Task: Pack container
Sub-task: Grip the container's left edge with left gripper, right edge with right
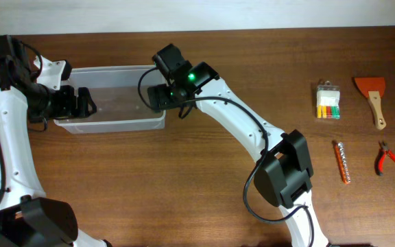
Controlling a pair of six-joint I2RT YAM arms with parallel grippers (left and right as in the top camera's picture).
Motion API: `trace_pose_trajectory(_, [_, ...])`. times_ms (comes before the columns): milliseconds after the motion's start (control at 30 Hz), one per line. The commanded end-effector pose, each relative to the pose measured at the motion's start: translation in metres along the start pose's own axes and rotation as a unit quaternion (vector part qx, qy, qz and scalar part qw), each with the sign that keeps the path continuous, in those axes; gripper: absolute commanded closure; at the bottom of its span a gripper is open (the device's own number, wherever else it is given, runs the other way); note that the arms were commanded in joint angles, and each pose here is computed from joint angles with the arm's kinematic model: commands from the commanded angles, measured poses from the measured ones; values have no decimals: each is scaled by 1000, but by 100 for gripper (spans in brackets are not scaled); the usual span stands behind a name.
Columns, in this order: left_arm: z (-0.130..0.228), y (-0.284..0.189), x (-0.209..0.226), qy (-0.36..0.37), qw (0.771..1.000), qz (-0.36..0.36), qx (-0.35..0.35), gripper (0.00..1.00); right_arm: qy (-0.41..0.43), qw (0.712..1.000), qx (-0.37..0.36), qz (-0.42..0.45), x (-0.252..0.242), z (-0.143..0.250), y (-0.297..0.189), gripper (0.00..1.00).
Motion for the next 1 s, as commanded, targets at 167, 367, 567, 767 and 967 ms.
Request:
trace_pose_trajectory(167, [-3,-5,-1,1,1000,8,-9,1,29,999,1,14,-22,-6,16,1])
trace_pose_trajectory(367, [-3,-5,-1,-2,1000,8,-9,1,43,999,1,22,-38,-9,19,1])
trace_pose_trajectory(567, [-3,-5,-1,-2,1000,8,-9,1,41,999,-11,19,-36,-12,19,1])
trace_pose_trajectory(767, [-3,-5,-1,-2,1000,8,-10,1,37,999,-10,-1,-34,-13,19,1])
trace_pose_trajectory(967, [-4,-5,-1,-1,1000,7,-11,1,35,999,-10,-8,-32,-13,19,1])
Point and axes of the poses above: each gripper's point midway between its finger pads, its own y axis out along the fingers, its own x axis along the line the jaws close on, z = x × y, the point moved 10 cm from there along -y, back along the fingers, and after that the axes turned 8 degrees about -y, right-handed, at the moved point
